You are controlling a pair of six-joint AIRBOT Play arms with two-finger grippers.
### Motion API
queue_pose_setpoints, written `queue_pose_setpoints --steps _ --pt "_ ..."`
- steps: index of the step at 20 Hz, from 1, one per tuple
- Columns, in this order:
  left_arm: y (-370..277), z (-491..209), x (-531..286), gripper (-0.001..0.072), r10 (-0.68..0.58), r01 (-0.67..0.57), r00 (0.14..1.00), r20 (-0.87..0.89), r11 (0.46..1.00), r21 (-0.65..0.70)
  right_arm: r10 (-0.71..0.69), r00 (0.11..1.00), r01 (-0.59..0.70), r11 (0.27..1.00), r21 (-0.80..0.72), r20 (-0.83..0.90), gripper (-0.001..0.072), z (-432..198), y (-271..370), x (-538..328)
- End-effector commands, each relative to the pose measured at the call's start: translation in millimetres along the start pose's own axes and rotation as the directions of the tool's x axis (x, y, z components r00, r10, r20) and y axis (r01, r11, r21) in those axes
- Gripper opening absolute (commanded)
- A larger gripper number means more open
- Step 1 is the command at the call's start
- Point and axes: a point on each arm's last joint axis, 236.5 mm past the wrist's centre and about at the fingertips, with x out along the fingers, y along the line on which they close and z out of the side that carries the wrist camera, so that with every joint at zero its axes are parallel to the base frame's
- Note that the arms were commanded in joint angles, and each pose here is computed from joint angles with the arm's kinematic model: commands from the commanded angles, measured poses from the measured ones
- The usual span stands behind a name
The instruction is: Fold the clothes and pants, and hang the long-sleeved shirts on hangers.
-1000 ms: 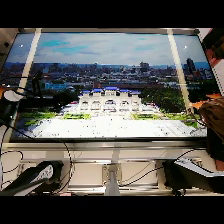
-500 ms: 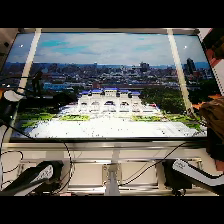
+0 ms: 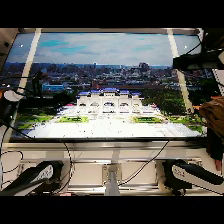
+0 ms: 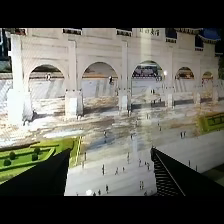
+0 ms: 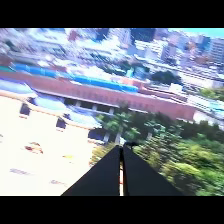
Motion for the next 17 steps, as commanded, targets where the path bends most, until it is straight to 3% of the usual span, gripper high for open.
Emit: queue_pose_setpoints --steps 1,7,17 --pt "1 0 0 0.0559 0.001 -0.001 1.0 0.0 1.0 -0.001 -0.15 0.981 0.129 0.977 -0.169 -0.12 0.0016 -22 -17 17" --pt "1 0 0 0.0559 0.001 -0.001 1.0 0.0 1.0 -0.001 -0.07 0.986 0.051 0.991 -0.124 -0.153 0.0017 -29 -1 27" --pt "0 0 0 0.0559 0.001 -0.001 1.0 0.0 1.0 -0.001 -0.067 0.986 0.048 0.991 -0.122 -0.153 0.0017 -29 0 27"
